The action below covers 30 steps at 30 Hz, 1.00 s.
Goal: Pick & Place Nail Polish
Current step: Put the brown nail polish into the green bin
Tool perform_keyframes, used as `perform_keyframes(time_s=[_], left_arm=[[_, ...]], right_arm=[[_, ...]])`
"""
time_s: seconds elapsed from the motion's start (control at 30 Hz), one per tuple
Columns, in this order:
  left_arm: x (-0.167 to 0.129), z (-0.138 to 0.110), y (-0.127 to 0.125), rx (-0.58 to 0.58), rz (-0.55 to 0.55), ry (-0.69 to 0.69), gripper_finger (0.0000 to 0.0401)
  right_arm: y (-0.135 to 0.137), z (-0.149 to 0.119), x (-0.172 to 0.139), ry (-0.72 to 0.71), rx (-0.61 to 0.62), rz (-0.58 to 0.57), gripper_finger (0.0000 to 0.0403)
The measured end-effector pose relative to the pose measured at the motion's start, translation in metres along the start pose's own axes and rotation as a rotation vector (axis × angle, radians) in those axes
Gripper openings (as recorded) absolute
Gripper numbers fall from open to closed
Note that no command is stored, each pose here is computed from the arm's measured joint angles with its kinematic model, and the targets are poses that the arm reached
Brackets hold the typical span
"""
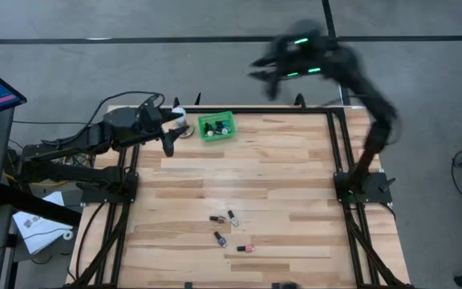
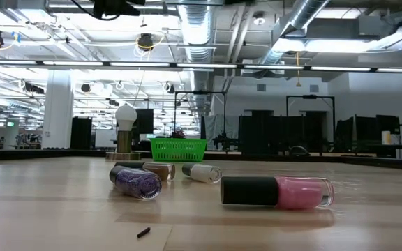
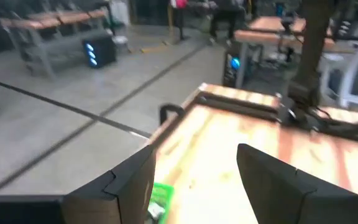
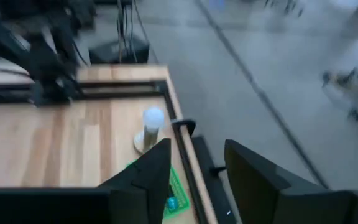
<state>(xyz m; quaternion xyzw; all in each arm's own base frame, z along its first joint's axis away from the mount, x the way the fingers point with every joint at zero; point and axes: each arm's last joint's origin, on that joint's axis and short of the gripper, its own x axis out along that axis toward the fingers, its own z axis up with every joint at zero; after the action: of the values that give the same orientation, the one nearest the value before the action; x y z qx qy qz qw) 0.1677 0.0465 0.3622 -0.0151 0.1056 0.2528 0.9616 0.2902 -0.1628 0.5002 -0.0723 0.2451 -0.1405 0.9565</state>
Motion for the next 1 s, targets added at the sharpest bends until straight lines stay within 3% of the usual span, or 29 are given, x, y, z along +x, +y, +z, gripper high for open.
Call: perform_keyframes(time_s=[0.13, 0.27, 0.53, 0.8, 1.0], left_arm=[[0.007, -0.015, -0.004, -0.024, -0.079, 0.046, 0.0221], [0.02, -0.053, -0.017, 0.008, -0.187, 0.185, 0.0221], [0.041, -0.112, -0.056, 0.066, -0.434, 0.279, 0.0221], [0.056, -0.149, -0.096, 0.109, -0.606, 0.367, 0.0221], [0.067, -0.158, -0.105, 0.091, -0.611, 0.367, 0.0221]], right_arm=[[0.005, -0.002, -0.09, -0.049, -0.014, 0.004, 0.0117], [0.024, -0.018, -0.165, -0.042, -0.003, 0.007, 0.01], [0.059, -0.047, -0.272, -0.188, 0.009, -0.042, 0.0084], [0.089, -0.092, -0.332, -0.307, 0.055, -0.071, 0.0066], [0.103, -0.138, -0.321, -0.336, 0.072, -0.078, 0.0057]])
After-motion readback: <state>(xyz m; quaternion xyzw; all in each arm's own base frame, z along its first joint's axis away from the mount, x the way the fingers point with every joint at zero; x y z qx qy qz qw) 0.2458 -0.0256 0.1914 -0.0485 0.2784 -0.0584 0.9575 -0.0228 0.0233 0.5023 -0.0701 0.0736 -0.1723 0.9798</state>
